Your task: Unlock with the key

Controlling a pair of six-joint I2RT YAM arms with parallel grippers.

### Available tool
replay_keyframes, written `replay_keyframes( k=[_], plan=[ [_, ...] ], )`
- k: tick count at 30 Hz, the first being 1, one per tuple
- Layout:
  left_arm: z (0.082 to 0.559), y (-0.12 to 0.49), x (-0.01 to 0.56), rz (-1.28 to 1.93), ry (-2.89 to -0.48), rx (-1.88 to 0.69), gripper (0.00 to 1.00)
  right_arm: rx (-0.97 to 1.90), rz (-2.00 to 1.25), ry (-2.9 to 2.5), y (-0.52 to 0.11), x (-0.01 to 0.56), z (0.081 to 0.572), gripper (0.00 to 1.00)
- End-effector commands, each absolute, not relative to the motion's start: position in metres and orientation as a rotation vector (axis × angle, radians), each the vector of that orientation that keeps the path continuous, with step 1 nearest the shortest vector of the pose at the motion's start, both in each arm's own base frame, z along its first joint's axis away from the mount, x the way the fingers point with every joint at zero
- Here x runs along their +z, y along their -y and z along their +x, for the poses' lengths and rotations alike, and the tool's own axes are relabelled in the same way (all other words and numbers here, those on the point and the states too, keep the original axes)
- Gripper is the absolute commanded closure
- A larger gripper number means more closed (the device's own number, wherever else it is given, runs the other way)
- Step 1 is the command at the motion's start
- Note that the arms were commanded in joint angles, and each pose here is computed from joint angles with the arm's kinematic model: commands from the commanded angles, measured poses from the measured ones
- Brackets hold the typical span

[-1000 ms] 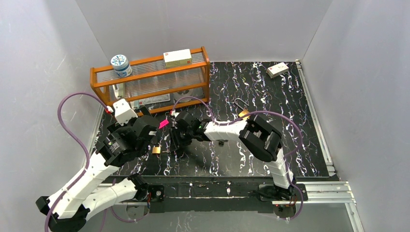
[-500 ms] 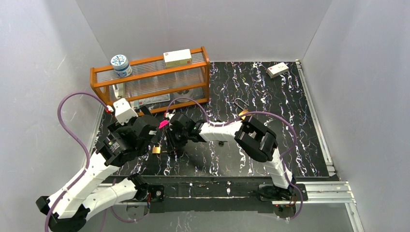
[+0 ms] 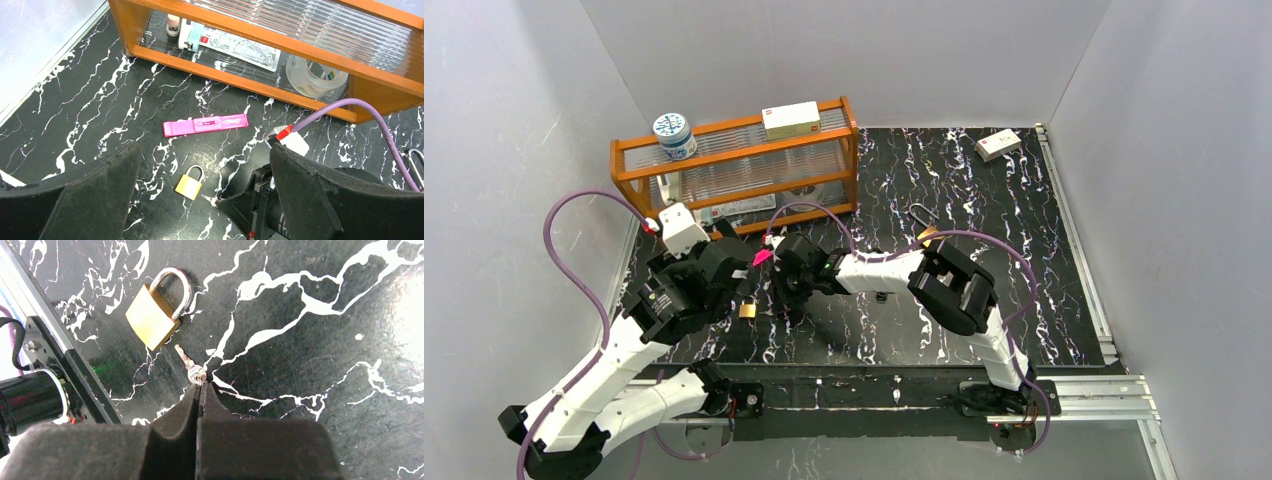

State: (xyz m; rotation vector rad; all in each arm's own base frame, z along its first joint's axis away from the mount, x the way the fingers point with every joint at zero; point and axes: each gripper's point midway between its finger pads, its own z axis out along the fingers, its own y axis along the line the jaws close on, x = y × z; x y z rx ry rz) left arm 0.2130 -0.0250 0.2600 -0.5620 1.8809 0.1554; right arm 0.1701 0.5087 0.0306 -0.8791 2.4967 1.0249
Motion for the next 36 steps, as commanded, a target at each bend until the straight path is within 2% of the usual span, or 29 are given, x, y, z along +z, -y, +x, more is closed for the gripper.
replay_keyframes(
  k=[1, 9, 21, 28, 36],
  plan=[
    [0.217, 0.023, 0.271, -0.595, -1.835, 0.151, 0.02, 1.034, -0.919, -2.372, -0.514, 0.039, 0.176, 0.99],
    [0.221, 0.036, 0.264, -0.568, -1.872, 0.102, 0.02, 1.083, -0.800, -2.152, -0.499, 0.092, 0.187, 0.99],
    [0.236, 0.108, 0.271, -0.407, -1.959, -0.251, 0.02, 1.074, -0.497, -1.906, -0.423, 0.204, 0.232, 0.99],
    [0.234, 0.158, 0.280, -0.455, -2.012, -0.565, 0.02, 1.034, -0.329, -1.909, -0.362, 0.251, 0.257, 0.99],
    [0.243, 0.239, 0.270, -0.712, -2.141, -1.059, 0.02, 1.023, -0.217, -1.913, -0.321, 0.274, 0.248, 0.99]
  ],
)
